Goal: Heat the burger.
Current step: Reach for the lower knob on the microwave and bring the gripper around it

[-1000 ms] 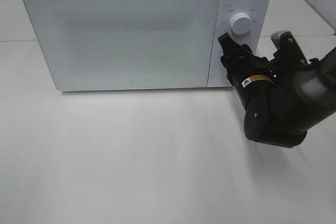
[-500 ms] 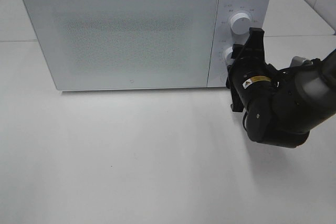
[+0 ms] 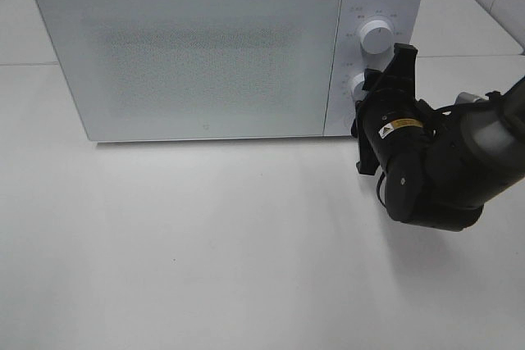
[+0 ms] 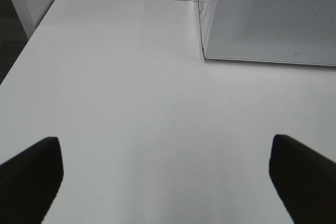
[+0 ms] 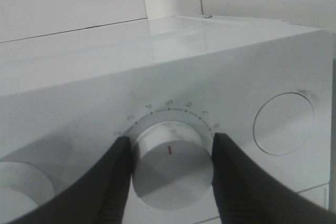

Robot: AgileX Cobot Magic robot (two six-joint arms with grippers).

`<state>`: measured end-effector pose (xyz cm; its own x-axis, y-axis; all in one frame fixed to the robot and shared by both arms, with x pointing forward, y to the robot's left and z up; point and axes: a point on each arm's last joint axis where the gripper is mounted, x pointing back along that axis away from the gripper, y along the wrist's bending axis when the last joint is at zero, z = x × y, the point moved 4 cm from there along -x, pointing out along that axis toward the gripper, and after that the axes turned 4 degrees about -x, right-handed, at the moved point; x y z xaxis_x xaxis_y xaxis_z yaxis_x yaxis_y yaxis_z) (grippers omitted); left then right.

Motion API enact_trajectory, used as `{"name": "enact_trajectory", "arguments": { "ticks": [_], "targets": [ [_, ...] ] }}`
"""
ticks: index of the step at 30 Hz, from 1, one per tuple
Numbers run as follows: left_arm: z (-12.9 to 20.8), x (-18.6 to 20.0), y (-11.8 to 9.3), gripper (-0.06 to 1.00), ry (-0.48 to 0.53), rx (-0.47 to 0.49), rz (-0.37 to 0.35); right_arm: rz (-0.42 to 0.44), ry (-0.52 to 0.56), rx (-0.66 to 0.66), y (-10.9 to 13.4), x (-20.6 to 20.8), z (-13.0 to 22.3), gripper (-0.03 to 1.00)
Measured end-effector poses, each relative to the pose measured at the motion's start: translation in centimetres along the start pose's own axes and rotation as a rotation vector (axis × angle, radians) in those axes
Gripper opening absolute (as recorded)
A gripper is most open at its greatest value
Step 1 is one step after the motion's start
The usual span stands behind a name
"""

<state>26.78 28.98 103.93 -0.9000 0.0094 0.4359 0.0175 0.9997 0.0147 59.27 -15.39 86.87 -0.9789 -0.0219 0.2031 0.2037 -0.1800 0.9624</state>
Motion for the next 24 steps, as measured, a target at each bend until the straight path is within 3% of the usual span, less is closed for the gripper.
{"name": "enact_trajectory", "arguments": {
  "ticks": [24],
  "targets": [
    [0.00,0.00,0.00,0.99,0.000,0.000,0.000,-0.002,-0.045,0.085,0.08,-0.01,-0.31,0.40]
  ]
}}
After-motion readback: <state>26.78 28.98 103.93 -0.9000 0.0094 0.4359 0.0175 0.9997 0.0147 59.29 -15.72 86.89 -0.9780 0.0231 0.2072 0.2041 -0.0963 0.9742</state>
